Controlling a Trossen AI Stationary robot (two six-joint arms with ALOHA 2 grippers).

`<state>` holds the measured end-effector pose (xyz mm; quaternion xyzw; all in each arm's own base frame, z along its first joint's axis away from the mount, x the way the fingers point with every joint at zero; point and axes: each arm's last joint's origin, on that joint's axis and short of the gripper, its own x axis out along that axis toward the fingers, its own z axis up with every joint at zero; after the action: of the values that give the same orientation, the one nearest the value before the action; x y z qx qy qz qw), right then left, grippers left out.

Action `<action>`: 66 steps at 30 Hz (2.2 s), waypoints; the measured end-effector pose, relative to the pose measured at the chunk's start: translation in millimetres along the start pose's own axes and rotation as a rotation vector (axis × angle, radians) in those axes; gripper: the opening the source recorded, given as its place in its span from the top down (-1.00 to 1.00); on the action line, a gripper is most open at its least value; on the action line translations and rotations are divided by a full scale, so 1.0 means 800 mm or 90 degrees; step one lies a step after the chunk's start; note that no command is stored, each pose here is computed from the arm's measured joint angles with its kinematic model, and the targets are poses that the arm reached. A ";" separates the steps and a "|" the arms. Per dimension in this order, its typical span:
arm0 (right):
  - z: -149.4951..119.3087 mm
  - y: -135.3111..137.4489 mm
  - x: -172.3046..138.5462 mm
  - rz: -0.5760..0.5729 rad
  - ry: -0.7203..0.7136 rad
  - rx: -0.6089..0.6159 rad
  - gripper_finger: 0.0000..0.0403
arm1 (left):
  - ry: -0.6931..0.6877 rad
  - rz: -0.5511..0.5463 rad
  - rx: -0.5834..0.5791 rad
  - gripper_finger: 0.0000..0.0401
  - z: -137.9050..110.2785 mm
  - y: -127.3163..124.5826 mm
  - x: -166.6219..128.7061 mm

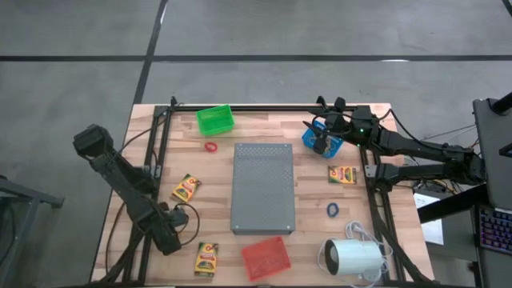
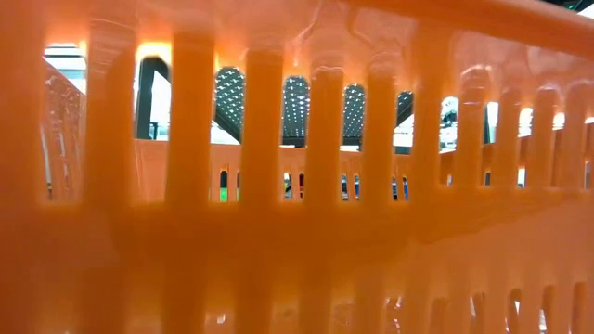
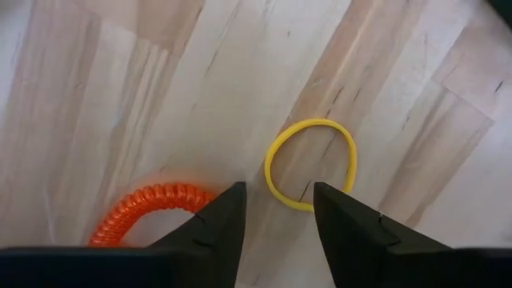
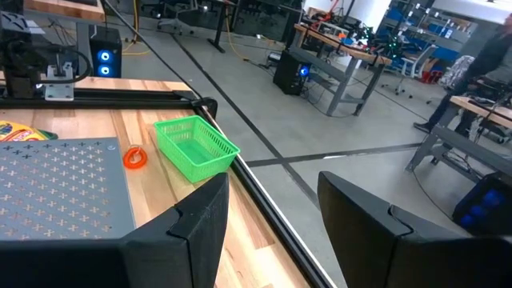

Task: Pick & Place Office Desk Supplies
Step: Put the yellow rubber band into the blue basket

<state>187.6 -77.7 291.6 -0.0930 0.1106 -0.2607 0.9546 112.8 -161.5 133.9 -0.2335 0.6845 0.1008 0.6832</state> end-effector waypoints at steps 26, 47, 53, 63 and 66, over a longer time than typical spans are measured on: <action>0.000 0.000 0.000 0.000 0.000 0.000 0.05 | -0.032 -0.028 0.018 0.41 0.002 -0.006 0.000; 0.000 0.000 0.000 0.000 0.000 0.000 0.05 | -0.038 -0.021 0.034 0.99 0.003 -0.005 -0.002; 0.000 0.000 0.000 0.000 0.000 0.000 0.05 | -0.052 -0.009 0.033 0.99 0.002 -0.008 -0.024; 0.000 0.000 0.000 0.000 0.000 0.000 0.05 | -0.134 -0.001 0.055 1.00 0.004 -0.003 -0.060; 0.000 0.000 0.000 0.000 0.000 -0.001 0.05 | -0.183 -0.014 0.058 1.00 0.006 -0.002 -0.072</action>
<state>187.6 -77.7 291.6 -0.0934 0.1109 -0.2608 0.9544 115.1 -150.5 190.6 -0.1929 0.5806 0.0941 0.7854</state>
